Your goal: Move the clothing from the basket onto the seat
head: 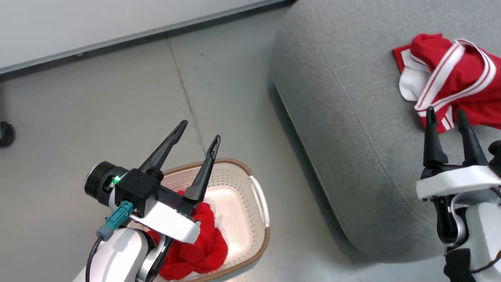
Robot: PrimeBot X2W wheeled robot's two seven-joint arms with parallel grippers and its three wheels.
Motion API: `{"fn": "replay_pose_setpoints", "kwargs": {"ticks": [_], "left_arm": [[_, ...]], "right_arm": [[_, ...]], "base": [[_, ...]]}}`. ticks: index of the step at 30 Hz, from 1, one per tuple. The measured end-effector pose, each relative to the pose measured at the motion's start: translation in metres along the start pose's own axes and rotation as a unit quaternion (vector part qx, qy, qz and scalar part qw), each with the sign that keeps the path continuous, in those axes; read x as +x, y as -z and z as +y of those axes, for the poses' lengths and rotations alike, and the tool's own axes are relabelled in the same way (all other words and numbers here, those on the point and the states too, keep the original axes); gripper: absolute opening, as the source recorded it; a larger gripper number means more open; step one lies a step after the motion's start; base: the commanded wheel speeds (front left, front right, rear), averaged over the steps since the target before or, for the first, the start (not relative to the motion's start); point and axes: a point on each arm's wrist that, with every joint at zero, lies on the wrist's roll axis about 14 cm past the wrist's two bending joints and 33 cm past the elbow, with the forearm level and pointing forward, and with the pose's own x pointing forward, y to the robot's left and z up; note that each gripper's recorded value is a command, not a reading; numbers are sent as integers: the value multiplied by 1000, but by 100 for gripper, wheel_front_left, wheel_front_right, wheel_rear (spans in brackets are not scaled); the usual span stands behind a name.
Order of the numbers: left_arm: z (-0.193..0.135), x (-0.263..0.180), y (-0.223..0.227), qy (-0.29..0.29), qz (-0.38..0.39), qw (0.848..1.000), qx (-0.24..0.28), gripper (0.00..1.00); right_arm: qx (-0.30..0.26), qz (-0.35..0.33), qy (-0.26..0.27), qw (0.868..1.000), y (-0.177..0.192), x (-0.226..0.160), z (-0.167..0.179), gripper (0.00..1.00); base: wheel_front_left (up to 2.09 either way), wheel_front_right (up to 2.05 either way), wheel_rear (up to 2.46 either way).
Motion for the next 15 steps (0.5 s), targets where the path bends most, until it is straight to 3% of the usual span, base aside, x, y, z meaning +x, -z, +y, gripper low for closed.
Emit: {"fn": "replay_pose_setpoints", "kwargs": {"ticks": [7,15], "left_arm": [[41,-38,-19,-107,-17,994,7,100],[96,-106,-40,-252,-36,967,16,100]], "right_arm": [[0,-29,-84,996,-18,-5,62,100],[-10,-34,-167,985,-33,-25,123,100]], "base": [[0,0,0],[0,0,0]]}}
